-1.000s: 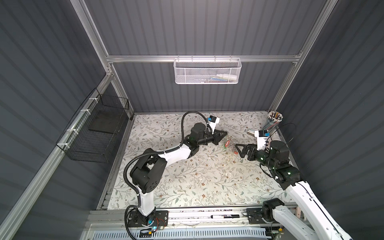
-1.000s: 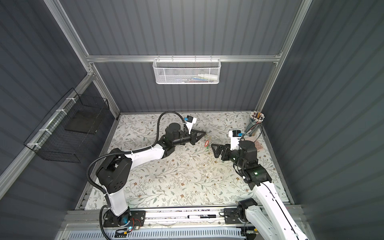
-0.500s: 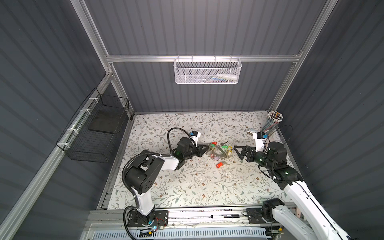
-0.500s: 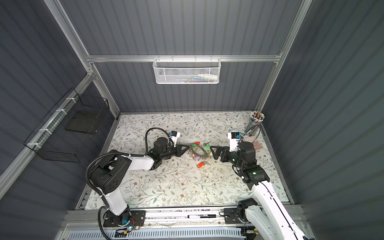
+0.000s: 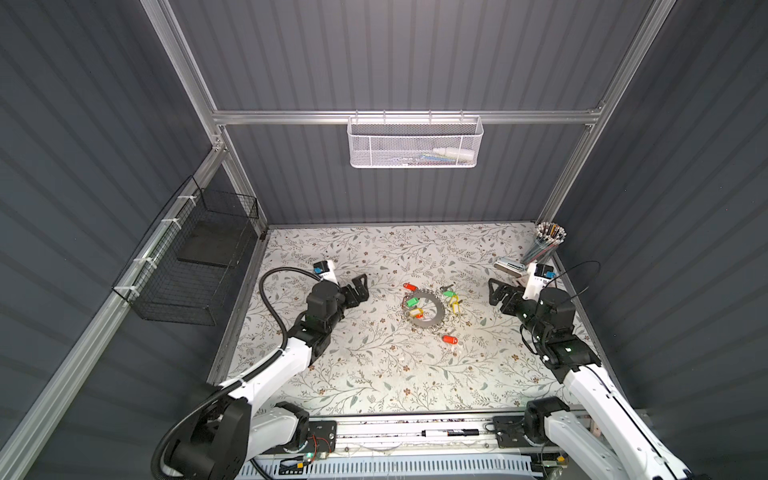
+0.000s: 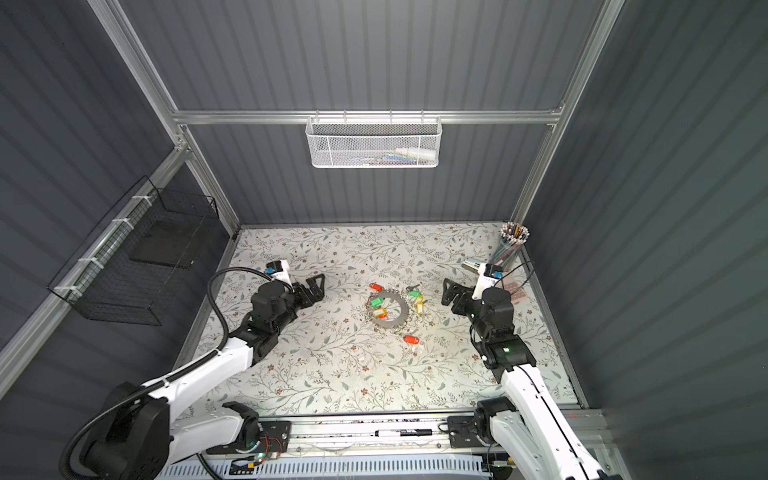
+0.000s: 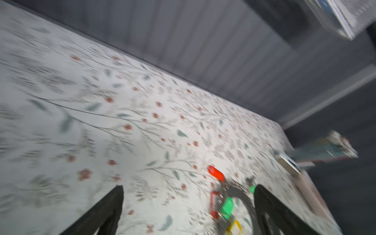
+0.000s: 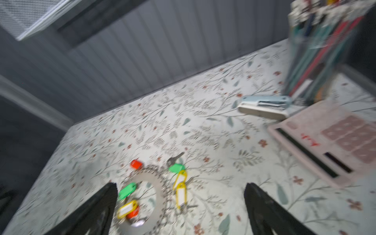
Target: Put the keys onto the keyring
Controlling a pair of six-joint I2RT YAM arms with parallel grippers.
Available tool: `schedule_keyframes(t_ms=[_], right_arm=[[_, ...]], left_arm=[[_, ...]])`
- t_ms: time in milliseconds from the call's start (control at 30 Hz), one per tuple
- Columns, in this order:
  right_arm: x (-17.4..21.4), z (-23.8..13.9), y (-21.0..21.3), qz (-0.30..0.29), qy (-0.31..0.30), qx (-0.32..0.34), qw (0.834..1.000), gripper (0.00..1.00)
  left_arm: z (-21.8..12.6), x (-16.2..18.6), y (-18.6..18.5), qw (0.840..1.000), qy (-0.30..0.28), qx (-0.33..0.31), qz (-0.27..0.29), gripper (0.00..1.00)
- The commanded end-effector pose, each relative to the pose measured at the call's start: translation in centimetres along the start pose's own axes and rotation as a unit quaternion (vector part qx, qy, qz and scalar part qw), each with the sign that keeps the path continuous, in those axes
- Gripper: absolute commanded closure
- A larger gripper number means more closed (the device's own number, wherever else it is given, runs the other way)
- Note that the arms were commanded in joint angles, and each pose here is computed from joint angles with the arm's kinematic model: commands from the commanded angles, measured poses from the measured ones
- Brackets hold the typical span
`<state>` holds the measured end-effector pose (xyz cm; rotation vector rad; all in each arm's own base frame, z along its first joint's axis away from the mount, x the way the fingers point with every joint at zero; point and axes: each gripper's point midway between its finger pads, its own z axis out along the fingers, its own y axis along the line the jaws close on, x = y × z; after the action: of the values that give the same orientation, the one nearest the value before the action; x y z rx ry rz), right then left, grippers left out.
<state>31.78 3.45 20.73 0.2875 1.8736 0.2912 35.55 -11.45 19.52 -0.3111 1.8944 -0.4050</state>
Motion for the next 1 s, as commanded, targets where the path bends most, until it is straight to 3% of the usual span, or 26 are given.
schedule_keyframes(t_ms=[0, 133, 267, 467, 533, 600, 633, 700, 800, 867, 900, 967], right_arm=[[-2.4, 0.6, -4.7, -0.044, -0.101, 0.128, 0.986, 0.01], [-2.3, 1.3, -7.3, -0.074, -0.106, 0.195, 0.972, 0.01], [-1.5, 2.1, -9.4, -0.101, -0.134, 0.217, 0.962, 0.01], [1.4, 4.6, -10.9, -0.098, -0.126, 0.166, 0.973, 0.01], [1.7, 5.5, -10.5, -0.103, -0.129, 0.137, 0.977, 0.01], [3.3, 6.8, -9.4, -0.121, -0.092, 0.094, 0.984, 0.01], [2.9, 6.8, -9.1, -0.125, -0.116, 0.087, 0.982, 0.01], [3.3, 6.9, -9.4, -0.12, -0.093, 0.092, 0.984, 0.01], [2.9, 7.5, -9.8, -0.11, -0.095, 0.096, 0.985, 0.01], [3.1, 8.1, -10.3, -0.102, -0.065, 0.106, 0.987, 0.01], [3.3, 8.2, -10.3, -0.102, -0.054, 0.105, 0.988, 0.01], [2.9, 8.2, -10.2, -0.107, -0.075, 0.104, 0.986, 0.01]], left_arm=[[-3.8, -1.8, 10.0, 0.955, -0.049, -0.276, 0.099, 0.0], [-5.7, -3.2, 13.0, 0.913, -0.097, -0.365, 0.156, 0.0], [-3.0, -1.9, 14.9, 0.902, -0.073, -0.374, 0.203, 0.0], [-0.1, 0.2, 18.8, 0.921, -0.099, -0.337, 0.167, 0.0], [0.8, 0.2, 18.1, 0.933, -0.116, -0.296, 0.169, 0.0], [2.4, 1.4, 18.0, 0.945, -0.1, -0.259, 0.171, 0.0], [3.1, 1.1, 17.5, 0.944, -0.114, -0.245, 0.188, 0.0], [4.6, 2.5, 16.6, 0.953, -0.064, -0.211, 0.207, 0.0], [6.4, 2.9, 16.5, 0.951, -0.064, -0.202, 0.224, 0.0], [7.6, 4.1, 16.7, 0.954, 0.006, -0.201, 0.224, 0.0], [7.7, 3.6, 17.2, 0.959, -0.013, -0.192, 0.21, 0.0], [7.7, 3.7, 17.4, 0.958, 0.001, -0.197, 0.206, 0.0]])
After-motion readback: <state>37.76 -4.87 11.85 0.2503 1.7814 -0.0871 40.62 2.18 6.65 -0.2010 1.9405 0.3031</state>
